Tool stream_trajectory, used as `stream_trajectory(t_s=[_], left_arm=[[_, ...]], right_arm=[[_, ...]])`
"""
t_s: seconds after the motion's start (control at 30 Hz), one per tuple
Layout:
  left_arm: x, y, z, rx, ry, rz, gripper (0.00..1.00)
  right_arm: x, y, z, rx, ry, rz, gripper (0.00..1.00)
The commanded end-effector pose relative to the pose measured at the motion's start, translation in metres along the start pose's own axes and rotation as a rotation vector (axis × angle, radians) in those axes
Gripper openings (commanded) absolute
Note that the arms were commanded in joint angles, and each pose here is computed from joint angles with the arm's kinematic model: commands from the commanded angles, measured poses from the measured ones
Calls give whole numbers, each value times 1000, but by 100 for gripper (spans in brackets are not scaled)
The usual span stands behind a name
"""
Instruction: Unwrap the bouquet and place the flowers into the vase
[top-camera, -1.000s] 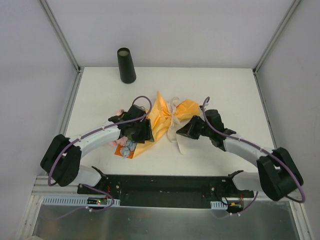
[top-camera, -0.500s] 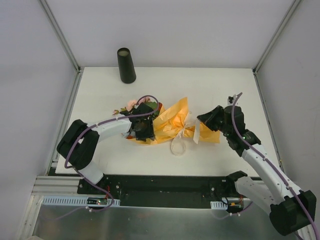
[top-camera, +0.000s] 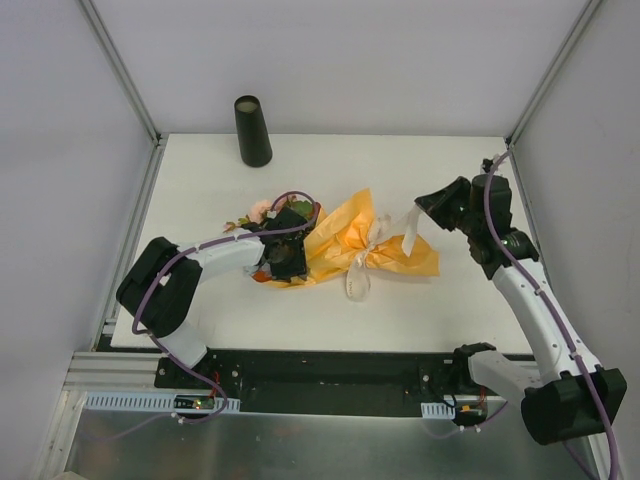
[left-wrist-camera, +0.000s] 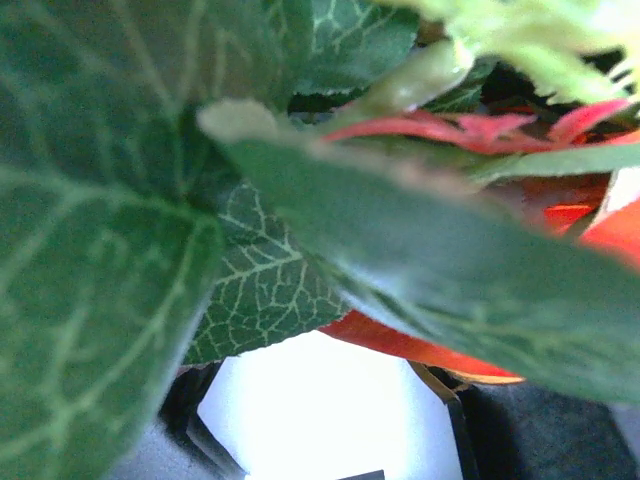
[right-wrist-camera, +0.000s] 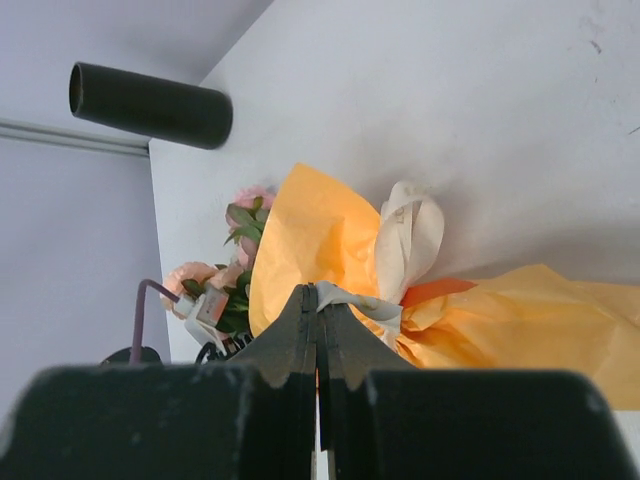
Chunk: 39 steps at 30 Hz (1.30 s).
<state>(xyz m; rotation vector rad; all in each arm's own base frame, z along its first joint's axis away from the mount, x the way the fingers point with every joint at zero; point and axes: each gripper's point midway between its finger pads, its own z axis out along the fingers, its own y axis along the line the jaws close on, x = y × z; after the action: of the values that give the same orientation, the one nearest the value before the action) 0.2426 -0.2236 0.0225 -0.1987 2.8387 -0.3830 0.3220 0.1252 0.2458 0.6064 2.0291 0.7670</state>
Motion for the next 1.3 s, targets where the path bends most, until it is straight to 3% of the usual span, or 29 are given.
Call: stream_trajectory(t_s=[0.0,0.67,1.27], left_arm=[[10,24,6,-104,9,-2,44],[15,36,8,-157,14,-33,44],[28,46,10,-174,36,-77,44]], right_arm=[[-54,31,-14,-53,-133,12,0],[-223,26,-6,21,-446,129,0],[-295,34,-20,9,-546,137,0]])
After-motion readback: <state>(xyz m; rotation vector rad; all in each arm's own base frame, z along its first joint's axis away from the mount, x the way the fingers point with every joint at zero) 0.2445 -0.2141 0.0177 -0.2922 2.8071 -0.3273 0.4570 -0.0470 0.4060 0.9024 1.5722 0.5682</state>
